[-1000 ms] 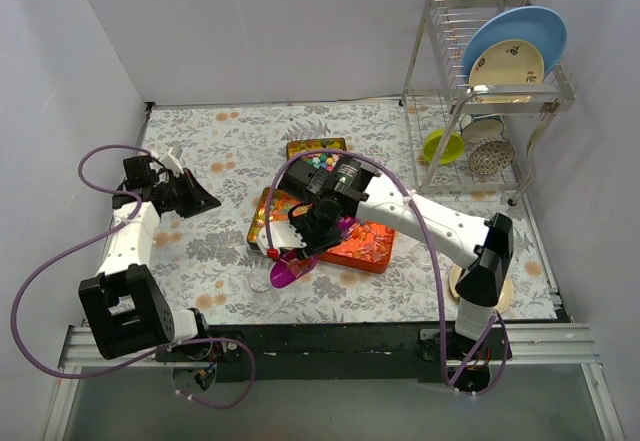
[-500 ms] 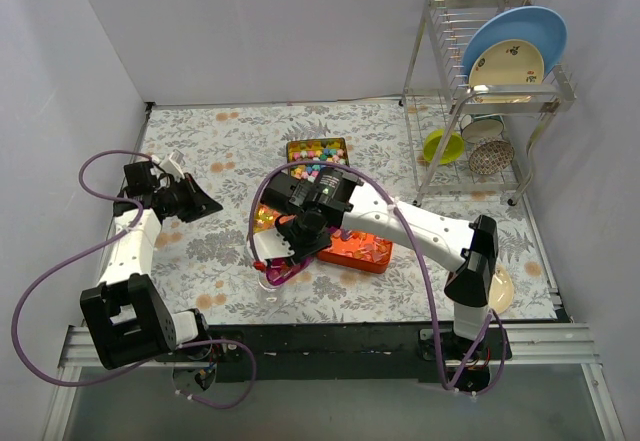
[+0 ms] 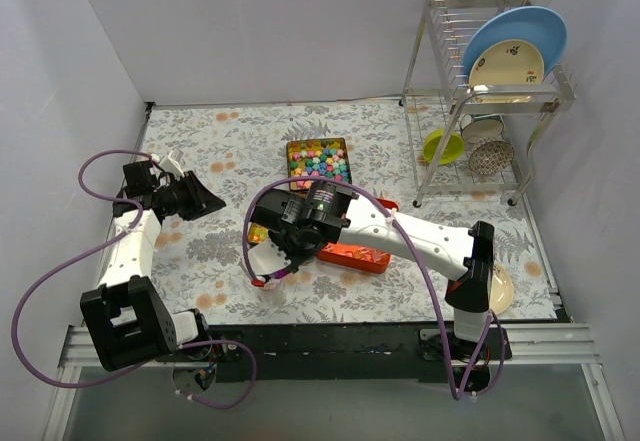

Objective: Pack the candies
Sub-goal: Place the fake candies in the packing bottle, then adjust the spatula.

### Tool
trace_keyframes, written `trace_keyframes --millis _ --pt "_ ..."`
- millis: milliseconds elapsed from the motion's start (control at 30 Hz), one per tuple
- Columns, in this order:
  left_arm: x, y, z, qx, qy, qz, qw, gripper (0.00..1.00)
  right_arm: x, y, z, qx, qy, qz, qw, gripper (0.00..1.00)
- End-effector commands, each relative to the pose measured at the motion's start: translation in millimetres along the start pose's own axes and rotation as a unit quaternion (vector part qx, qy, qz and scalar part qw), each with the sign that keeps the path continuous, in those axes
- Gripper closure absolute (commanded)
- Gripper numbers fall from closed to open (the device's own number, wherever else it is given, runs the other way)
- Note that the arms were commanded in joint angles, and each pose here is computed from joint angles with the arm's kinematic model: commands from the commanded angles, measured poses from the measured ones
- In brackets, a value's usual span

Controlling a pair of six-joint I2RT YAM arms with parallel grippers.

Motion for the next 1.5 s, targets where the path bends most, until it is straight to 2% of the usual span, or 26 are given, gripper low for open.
trace_keyframes --millis 0,100,167,200,300,333,467,733,1133,1167,1233,1267,1333,1400,1467 --pt "5 -6 -2 -0.005 -0.014 0.014 1.0 0.79 26 -5 6 0.029 0.004 0.04 0.999 0.99" --pt "8 -11 -6 -0.016 -0.021 0.026 0.999 0.79 34 -8 8 0.023 -0.001 0.053 0.998 0.99" --pt "10 -18 -9 -0.023 -0.027 0.054 0.998 0.95 40 -11 9 0.004 -0.018 0.055 0.998 0.99" --pt "12 -22 -10 -0.025 -0.028 0.07 0.997 1.0 44 -18 13 -0.028 -0.029 0.06 0.997 0.99" --pt "17 -40 -15 -0.027 -0.031 0.149 0.988 1.0 52 -36 26 -0.116 -0.088 0.045 0.988 0.99" --pt "24 -53 -20 -0.039 -0.036 0.204 0.978 1.0 49 -38 28 -0.134 -0.108 0.025 0.985 0.99" --pt "42 -80 -35 -0.07 -0.047 0.309 0.947 1.0 28 -57 63 -0.218 -0.105 -0.007 0.97 0.99" --pt "22 -98 -30 -0.066 0.002 0.343 0.937 1.0 16 -94 63 -0.257 -0.156 -0.008 0.954 0.99" --pt "-28 -78 -29 -0.022 0.047 0.301 0.952 1.0 25 -123 48 -0.256 -0.254 0.007 0.933 0.99" --pt "-29 -78 -33 -0.023 0.045 0.297 0.954 0.98 24 -123 50 -0.258 -0.25 0.006 0.933 0.99" --pt "-28 -73 -40 -0.027 0.04 0.272 0.961 0.86 16 -122 59 -0.264 -0.238 -0.001 0.935 0.99" --pt "-25 -73 -49 -0.034 0.031 0.26 0.964 0.71 15 -125 66 -0.271 -0.236 0.003 0.933 0.99" --pt "-20 -66 -54 -0.016 0.023 0.243 0.97 0.6 14 -126 73 -0.276 -0.241 0.01 0.931 0.99" --pt "-20 -64 -49 0.002 0.029 0.262 0.965 0.54 16 -128 80 -0.274 -0.244 0.019 0.93 0.99" --pt "-21 -66 -43 0.033 0.051 0.298 0.953 0.52 18 -130 82 -0.265 -0.248 0.03 0.931 0.99"
Point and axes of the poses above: each gripper's point midway between its finger pads, its own x axis back along the fingers, its own y axis along the line the jaws close on, z = x × y, the point moved 6 cm from there along x, back along the fingers, and after that the axes turned 15 degrees about -x, right-handed, at the moved point
